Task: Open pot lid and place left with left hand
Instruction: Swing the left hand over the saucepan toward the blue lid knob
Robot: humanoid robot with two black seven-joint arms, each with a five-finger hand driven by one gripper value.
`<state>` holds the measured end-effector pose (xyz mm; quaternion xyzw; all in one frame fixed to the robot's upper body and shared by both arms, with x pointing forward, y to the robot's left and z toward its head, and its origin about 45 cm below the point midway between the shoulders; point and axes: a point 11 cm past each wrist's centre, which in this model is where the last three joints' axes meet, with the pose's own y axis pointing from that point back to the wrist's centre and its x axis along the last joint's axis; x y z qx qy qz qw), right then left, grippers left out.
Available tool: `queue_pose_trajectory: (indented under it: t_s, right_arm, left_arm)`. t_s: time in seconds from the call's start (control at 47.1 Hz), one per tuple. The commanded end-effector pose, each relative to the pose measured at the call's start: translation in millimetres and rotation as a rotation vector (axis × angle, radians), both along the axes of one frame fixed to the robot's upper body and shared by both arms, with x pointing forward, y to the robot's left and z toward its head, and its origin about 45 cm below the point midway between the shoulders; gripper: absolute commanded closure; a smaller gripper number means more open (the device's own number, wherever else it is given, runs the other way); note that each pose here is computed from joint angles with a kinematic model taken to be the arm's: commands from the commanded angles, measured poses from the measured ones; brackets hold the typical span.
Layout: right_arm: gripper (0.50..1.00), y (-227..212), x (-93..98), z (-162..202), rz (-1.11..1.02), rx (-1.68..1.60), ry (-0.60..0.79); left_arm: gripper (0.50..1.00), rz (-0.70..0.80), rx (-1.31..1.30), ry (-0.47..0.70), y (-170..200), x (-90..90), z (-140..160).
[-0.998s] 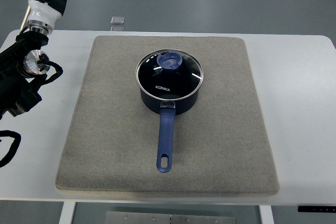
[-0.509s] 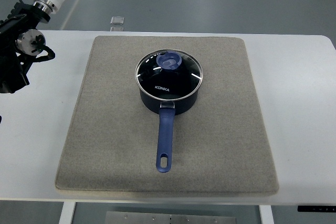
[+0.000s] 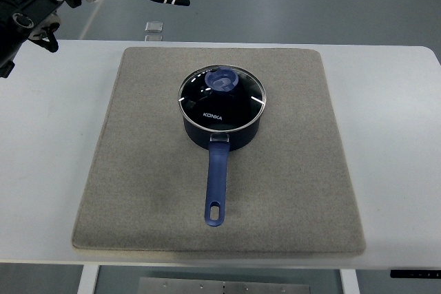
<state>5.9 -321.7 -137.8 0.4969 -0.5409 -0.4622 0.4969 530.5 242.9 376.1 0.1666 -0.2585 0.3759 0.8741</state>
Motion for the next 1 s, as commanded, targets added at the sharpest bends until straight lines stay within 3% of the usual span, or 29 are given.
queue_pose_trajectory:
  t_s: [0.0,0.127,0.424,0.594,0.976]
  right_arm:
    - [0.585,0.0,0.1,0.0,0.001,0.000,0.000]
    - [0.585,0.0,0.1,0.0,0.001,0.000,0.000]
    - [0.585,0.0,0.1,0.0,0.001,0.000,0.000]
    - [0.585,0.0,0.1,0.0,-0.001,0.000,0.000]
    - [0.585,0.0,0.1,0.0,0.001,0.000,0.000]
  left_arm:
    - [0.510,-0.045,0.124,-0.020,-8.1,-0.5,6.9]
    - [0.510,-0.129,0.292,-0.020,-23.8,-6.5,-1.8]
    - [0.510,-0.291,0.460,-0.072,-65.1,-20.2,14.2]
    - [0.512,-0.393,0.615,-0.078,-76.1,-33.8,-6.5]
    - [0.510,-0.503,0.789,-0.209,-97.6,-46.0,0.8]
